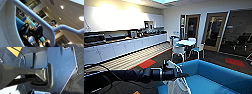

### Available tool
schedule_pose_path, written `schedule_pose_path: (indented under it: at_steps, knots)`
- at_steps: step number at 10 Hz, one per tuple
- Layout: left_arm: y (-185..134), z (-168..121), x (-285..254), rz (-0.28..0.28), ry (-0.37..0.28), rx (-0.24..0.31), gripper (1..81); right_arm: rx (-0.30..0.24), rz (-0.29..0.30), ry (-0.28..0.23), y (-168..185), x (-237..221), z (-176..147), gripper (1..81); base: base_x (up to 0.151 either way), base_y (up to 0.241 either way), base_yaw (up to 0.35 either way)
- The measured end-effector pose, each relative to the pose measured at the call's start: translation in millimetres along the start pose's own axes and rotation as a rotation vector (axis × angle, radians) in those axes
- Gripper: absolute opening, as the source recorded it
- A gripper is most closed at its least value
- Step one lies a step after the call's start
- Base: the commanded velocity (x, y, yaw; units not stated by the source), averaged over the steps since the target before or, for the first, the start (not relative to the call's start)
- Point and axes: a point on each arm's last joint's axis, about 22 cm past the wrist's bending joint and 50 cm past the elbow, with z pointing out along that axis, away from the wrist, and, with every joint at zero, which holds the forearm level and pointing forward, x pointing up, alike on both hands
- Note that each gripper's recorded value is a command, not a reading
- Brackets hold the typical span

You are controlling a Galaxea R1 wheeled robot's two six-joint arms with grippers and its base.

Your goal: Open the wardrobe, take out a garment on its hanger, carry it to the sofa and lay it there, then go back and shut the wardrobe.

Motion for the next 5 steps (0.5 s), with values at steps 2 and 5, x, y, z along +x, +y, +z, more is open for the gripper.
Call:
schedule_pose_path:
  at_steps: [2,5]
  knots:
    - [0.0,0.0,0.0,0.000,0.000,0.000,1.0,-0.002,0.000,0.000,1.0,-0.3,-0.2,81.1,0.000,0.000,-0.246]
    - [-0.3,-0.7,0.3,0.000,0.001,0.001,1.0,-0.006,-0.001,0.000,2.6,-0.3,-0.4,81.1,0.000,0.000,-0.246]
